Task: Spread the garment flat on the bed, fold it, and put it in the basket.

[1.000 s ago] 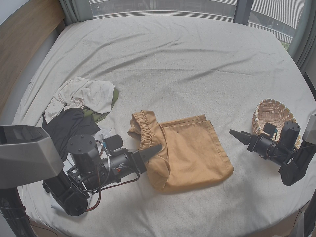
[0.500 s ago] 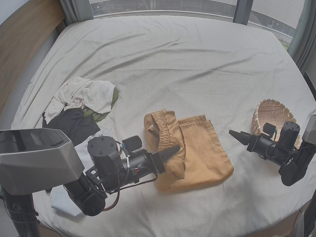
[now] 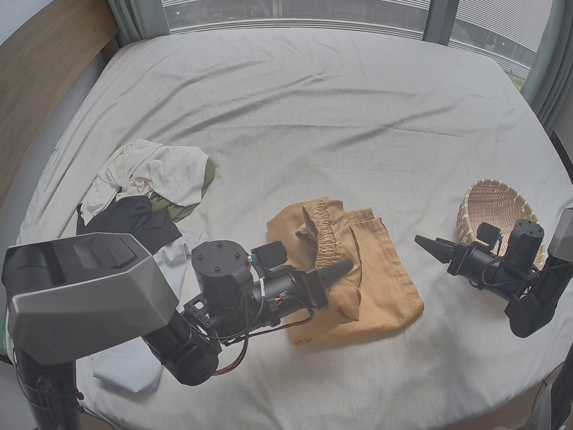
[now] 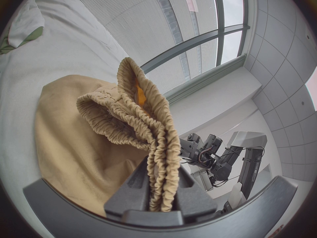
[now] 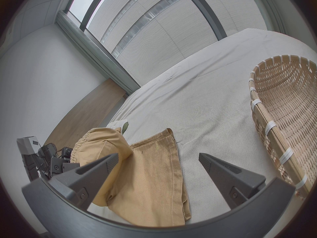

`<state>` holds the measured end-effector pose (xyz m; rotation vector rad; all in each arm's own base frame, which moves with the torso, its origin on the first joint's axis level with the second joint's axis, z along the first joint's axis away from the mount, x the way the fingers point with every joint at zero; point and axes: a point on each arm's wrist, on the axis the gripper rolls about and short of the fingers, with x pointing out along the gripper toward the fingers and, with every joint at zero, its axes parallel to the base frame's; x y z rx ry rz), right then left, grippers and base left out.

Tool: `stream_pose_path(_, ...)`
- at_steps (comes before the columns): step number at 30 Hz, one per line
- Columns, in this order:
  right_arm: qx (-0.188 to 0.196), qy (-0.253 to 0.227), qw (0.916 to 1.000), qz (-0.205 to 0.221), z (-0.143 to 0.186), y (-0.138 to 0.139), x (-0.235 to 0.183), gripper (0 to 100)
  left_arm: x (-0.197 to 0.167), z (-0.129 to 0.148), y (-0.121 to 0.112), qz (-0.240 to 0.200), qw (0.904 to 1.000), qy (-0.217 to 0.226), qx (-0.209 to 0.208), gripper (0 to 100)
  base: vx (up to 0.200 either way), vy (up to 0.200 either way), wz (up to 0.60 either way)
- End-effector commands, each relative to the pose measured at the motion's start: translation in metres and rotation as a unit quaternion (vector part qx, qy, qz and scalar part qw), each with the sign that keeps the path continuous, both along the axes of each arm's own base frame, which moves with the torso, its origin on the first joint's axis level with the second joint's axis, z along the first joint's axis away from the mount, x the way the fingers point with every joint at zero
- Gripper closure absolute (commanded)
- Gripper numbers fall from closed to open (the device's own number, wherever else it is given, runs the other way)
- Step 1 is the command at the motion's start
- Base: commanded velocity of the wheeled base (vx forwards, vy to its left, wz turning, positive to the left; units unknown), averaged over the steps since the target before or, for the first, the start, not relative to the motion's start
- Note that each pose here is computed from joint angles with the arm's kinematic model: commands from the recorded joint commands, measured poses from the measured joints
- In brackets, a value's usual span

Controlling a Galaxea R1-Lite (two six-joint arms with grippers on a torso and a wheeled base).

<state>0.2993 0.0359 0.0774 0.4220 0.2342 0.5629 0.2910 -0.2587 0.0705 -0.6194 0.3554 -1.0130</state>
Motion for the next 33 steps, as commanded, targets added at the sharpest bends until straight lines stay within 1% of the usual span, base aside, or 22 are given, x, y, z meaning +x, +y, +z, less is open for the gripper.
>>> stream_pose_path(1,0.000,-0.005,1.0000,0.001,0.001,0.000,0.000,0,0.004,-0.005,-0.009,-0.004,1.0000,-0.002,-0.002,100,0.000,0.000,0.00)
stream_pose_path(13,0.001,-0.008,1.0000,0.001,0.001,0.001,0.000,0,0.007,-0.005,-0.026,-0.017,0.9998,0.004,0.003,100,0.000,0.000,0.00)
stream_pose_path(28,0.001,-0.008,1.0000,0.002,0.002,0.001,0.000,0,0.011,-0.011,-0.028,-0.017,0.9998,0.007,0.005,100,0.000,0.000,0.00)
stream_pose_path(29,0.001,-0.008,1.0000,0.002,0.002,0.001,0.000,0,0.011,-0.011,-0.028,-0.017,0.9998,0.007,0.005,0,0.000,0.000,0.00)
stream_pose_path(33,0.001,-0.008,1.0000,0.004,0.002,0.001,0.000,0,0.012,-0.011,-0.029,-0.017,0.9998,0.011,0.008,0,0.000,0.000,0.00)
